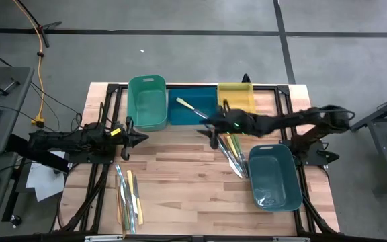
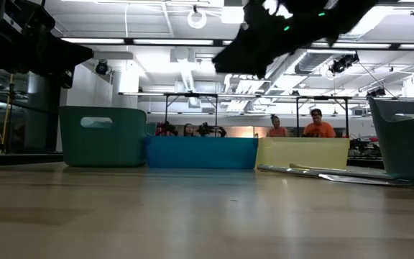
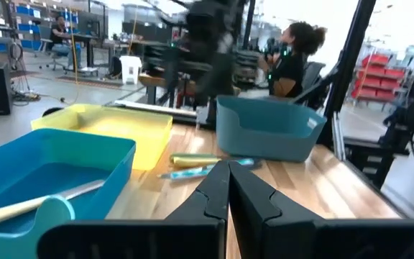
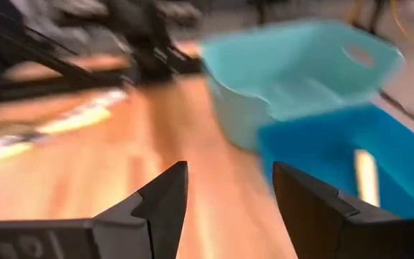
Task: Sort silverware by color (type)
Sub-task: Put the yellow knife into the blue bin
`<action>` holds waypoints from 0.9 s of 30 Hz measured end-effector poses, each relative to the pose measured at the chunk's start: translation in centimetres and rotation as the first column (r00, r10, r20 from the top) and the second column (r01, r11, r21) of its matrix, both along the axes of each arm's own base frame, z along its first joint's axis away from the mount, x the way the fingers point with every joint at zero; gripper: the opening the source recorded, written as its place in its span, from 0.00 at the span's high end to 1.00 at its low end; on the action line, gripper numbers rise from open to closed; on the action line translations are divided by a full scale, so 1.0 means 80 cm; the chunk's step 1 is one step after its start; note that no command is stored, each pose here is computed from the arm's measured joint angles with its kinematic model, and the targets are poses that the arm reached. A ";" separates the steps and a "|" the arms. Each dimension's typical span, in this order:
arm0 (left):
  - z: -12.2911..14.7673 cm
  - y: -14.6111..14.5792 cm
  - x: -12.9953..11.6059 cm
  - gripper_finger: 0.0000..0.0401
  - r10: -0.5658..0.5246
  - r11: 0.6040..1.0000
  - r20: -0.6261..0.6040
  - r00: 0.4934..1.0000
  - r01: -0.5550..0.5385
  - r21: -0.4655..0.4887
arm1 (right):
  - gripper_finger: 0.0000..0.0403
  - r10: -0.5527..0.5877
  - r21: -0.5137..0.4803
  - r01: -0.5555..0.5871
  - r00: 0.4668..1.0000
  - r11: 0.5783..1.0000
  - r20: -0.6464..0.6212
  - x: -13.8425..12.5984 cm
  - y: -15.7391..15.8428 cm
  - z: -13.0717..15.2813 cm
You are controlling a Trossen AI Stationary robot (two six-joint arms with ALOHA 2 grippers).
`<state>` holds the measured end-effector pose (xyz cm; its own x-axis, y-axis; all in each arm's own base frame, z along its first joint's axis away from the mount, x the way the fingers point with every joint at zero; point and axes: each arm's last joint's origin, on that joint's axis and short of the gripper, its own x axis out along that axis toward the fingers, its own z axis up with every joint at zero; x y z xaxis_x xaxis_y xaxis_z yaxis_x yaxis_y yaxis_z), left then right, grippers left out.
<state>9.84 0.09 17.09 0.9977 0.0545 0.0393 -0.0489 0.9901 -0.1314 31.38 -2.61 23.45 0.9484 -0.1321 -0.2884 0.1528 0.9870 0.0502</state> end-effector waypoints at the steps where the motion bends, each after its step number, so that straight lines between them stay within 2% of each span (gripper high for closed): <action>1: 0.000 0.000 0.000 1.00 0.000 1.000 -0.002 1.000 0.000 0.001 | 0.50 0.027 -0.010 -0.027 0.999 1.000 0.044 -0.006 0.009 0.001; 5: 0.000 0.000 0.000 1.00 0.000 1.000 -0.003 1.000 0.000 0.000 | 0.50 0.122 -0.130 -0.100 0.977 0.986 0.175 -0.023 0.035 0.016; 8: -0.001 0.000 0.000 1.00 0.000 1.000 -0.008 1.000 0.000 0.000 | 0.50 0.179 -0.224 -0.132 0.962 0.966 0.205 -0.028 0.047 0.028; 11: 0.000 0.000 0.000 1.00 -0.005 1.000 0.003 1.000 0.005 -0.013 | 0.50 0.207 -0.276 -0.140 0.950 0.951 0.232 -0.027 0.054 0.042; 19: 0.002 0.000 0.000 1.00 0.000 1.000 0.015 1.000 0.000 -0.018 | 0.50 0.147 -0.252 -0.083 0.957 0.964 0.249 -0.025 0.053 0.051; 27: 0.007 0.000 0.000 1.00 0.002 1.000 0.060 0.998 0.000 -0.026 | 0.50 0.133 -0.220 -0.079 0.961 0.972 0.242 -0.025 0.053 0.049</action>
